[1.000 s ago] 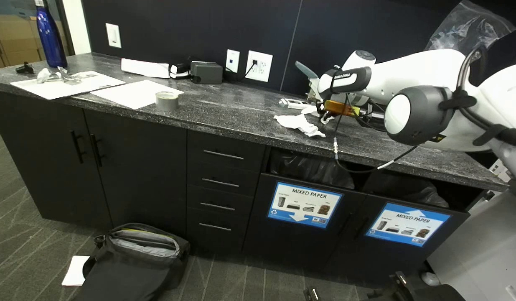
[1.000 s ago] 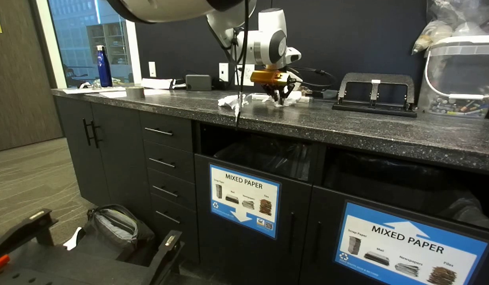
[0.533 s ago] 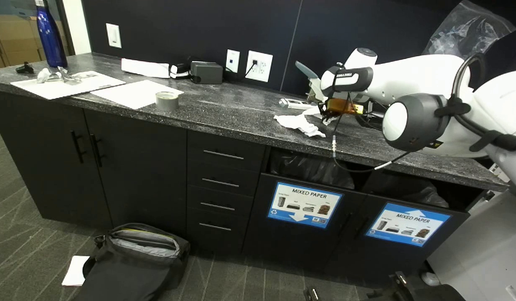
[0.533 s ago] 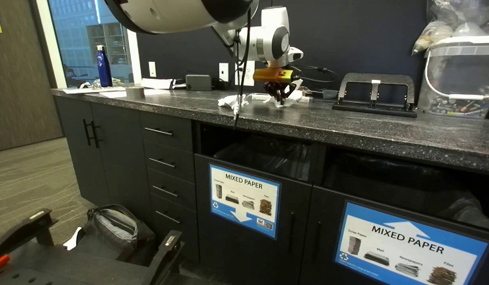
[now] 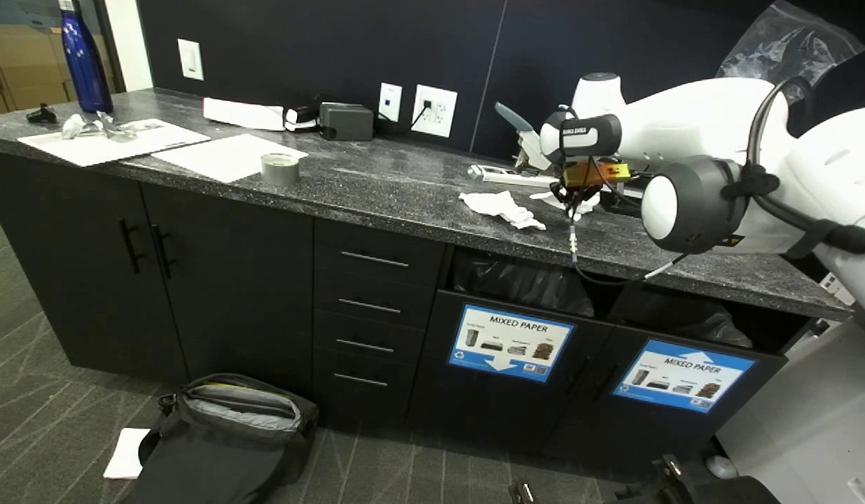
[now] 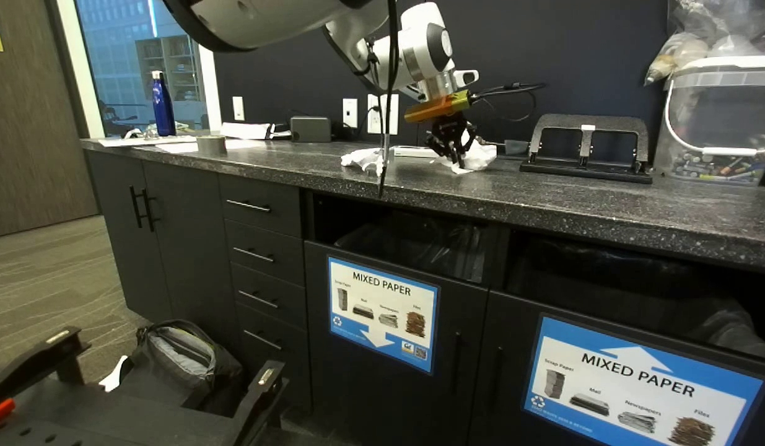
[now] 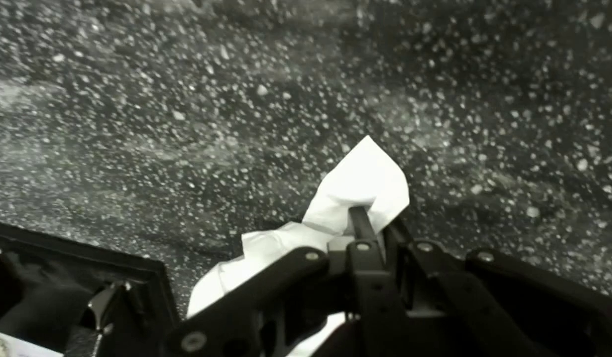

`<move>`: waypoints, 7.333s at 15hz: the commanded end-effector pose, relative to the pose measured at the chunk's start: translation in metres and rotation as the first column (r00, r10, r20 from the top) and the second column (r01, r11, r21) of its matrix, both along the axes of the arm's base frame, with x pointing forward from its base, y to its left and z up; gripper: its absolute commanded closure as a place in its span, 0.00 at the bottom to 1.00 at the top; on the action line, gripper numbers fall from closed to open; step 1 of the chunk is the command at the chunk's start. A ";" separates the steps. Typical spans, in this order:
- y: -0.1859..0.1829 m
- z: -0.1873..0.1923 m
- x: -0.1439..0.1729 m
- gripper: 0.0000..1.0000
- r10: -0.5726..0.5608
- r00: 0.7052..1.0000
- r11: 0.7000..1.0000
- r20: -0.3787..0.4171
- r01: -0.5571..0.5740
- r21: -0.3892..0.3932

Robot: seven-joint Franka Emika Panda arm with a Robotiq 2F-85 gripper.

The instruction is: The papers on the counter and put them in the recycle bin

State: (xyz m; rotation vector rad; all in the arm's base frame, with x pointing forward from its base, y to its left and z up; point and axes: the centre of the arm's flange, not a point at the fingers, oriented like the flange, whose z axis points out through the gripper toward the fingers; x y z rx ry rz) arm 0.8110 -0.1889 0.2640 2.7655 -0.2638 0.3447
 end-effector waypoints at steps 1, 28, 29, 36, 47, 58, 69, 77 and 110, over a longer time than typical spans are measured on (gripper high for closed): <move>0.009 0.008 -0.048 0.90 -0.059 0.993 0.993 -0.098 0.049 -0.105; 0.063 0.052 -0.266 0.90 0.213 0.685 0.880 -0.697 0.177 0.442; 0.069 0.044 -0.275 0.90 0.246 0.674 0.866 -0.697 0.171 0.471; 0.116 -0.077 -0.328 0.90 0.236 0.712 0.858 -0.661 0.167 0.486; 0.202 -0.165 -0.319 0.91 0.226 0.943 0.939 -0.243 -0.144 0.313; 0.158 -0.161 -0.278 0.90 0.182 0.958 0.979 0.221 -0.197 0.049; 0.131 -0.181 -0.216 0.89 0.135 0.920 0.990 0.369 -0.139 -0.015; 0.114 -0.204 -0.183 0.90 0.135 0.915 0.991 0.380 -0.134 -0.029; 0.260 0.106 -0.225 0.00 0.373 0.922 0.922 -0.102 -0.380 -0.073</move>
